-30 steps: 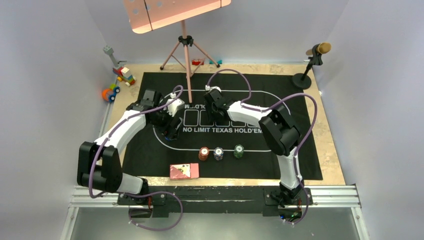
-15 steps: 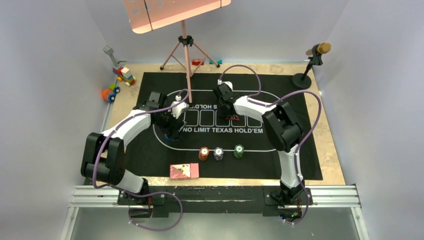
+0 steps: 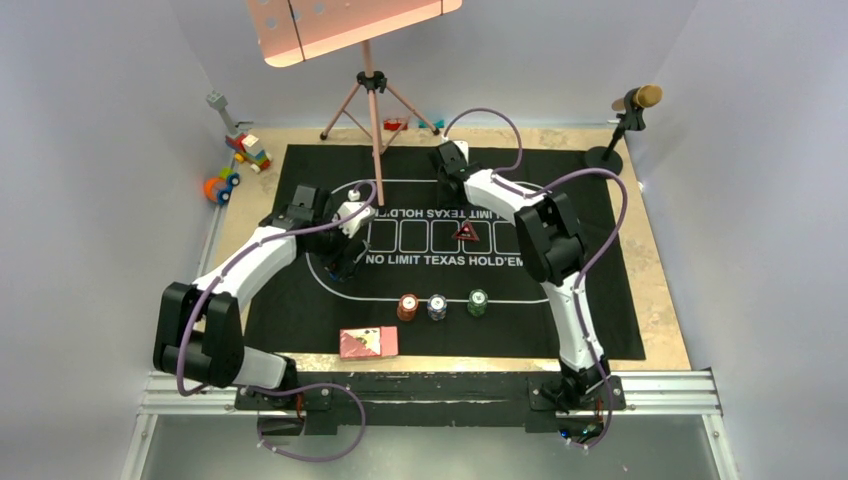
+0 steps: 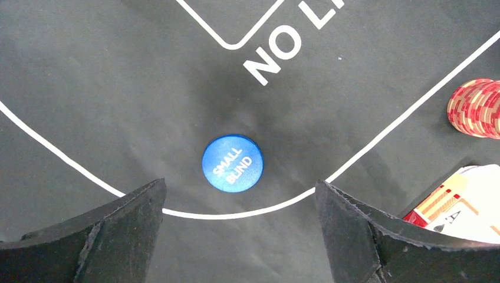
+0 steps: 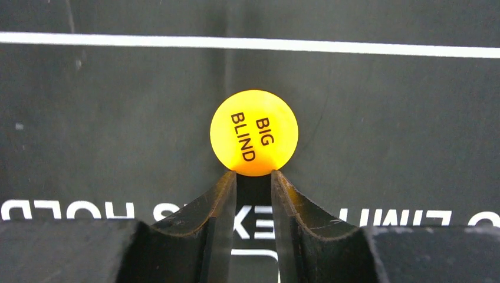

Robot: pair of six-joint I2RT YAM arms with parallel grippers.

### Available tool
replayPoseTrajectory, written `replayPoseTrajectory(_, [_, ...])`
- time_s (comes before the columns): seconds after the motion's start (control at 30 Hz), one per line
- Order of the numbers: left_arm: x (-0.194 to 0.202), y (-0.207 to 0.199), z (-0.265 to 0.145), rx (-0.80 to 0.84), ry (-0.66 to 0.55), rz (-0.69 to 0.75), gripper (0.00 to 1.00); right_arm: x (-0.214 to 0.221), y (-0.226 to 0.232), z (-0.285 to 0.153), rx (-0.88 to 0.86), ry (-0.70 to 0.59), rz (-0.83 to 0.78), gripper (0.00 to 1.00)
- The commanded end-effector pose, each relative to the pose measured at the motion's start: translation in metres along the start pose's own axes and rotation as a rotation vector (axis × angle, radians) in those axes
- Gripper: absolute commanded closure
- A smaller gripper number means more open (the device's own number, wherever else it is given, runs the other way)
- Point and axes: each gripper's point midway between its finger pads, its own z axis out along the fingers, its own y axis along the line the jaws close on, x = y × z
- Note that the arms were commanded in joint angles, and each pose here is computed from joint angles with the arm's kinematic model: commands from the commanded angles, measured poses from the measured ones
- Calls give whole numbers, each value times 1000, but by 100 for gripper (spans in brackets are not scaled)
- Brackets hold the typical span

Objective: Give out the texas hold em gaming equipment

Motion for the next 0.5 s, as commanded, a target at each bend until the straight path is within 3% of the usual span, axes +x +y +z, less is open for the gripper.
replayPoseTrajectory(0.0, [-4, -1, -12, -17, -26, 27, 0, -6, -27, 14, 105, 48, 29, 68])
replayPoseTrajectory(0.2, [0, 0, -11, -27, -14, 32, 0, -21, -36, 8, 102, 33, 40, 63])
replayPoseTrajectory(0.47, [-7, 4, -10, -33, -22, 39, 0, 6, -31, -32, 30, -9, -23, 33])
